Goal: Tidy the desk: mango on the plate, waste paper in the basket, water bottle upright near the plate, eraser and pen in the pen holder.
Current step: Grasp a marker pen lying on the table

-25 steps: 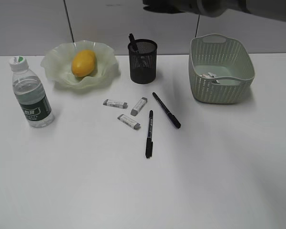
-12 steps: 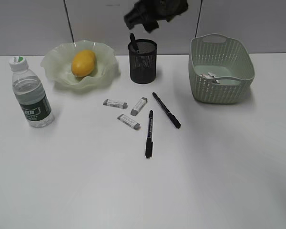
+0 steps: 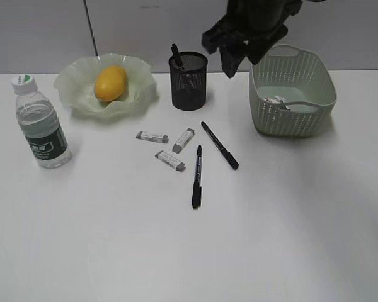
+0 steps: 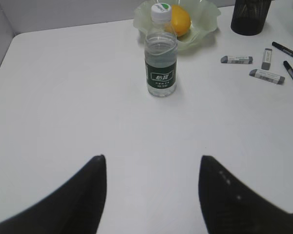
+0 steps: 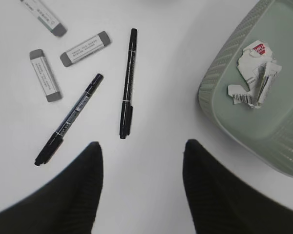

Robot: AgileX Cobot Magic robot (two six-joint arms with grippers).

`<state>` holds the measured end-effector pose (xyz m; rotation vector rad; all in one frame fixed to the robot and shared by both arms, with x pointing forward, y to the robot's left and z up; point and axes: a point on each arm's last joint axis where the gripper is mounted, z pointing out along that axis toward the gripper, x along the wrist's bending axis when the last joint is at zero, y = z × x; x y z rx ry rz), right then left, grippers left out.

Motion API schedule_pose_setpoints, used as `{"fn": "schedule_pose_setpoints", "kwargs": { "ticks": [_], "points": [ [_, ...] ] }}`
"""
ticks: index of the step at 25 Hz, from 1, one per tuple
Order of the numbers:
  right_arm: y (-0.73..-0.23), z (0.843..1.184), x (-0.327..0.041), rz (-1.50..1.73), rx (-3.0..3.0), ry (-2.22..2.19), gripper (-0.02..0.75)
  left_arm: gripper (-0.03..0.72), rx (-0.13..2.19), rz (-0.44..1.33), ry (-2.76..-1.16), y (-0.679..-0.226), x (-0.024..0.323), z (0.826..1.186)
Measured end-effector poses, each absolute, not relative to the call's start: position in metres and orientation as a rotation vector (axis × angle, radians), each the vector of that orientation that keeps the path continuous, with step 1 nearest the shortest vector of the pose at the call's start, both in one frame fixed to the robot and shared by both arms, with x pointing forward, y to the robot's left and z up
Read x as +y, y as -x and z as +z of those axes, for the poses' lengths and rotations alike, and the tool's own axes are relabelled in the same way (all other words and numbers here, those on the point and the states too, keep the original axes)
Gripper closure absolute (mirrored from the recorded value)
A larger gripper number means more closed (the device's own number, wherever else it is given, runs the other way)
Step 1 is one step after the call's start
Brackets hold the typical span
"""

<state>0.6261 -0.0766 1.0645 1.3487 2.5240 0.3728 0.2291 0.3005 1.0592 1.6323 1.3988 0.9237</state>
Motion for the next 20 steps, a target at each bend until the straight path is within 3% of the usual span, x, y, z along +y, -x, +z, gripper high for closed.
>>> {"fn": "schedule_pose_setpoints", "kwargs": {
  "ticks": [9, 20],
  "points": [
    [-0.634, 1.109, -0.162, 0.502, 2.376, -1.553, 0.31, 0.233, 1.4, 0.927, -1.633, -0.229, 0.301, 1.059],
    [-0.578, 1.12, -0.231, 0.42, 2.286, -1.718, 0.31, 0.233, 1.4, 0.929, -1.633, -0.229, 0.301, 1.059]
  ]
}}
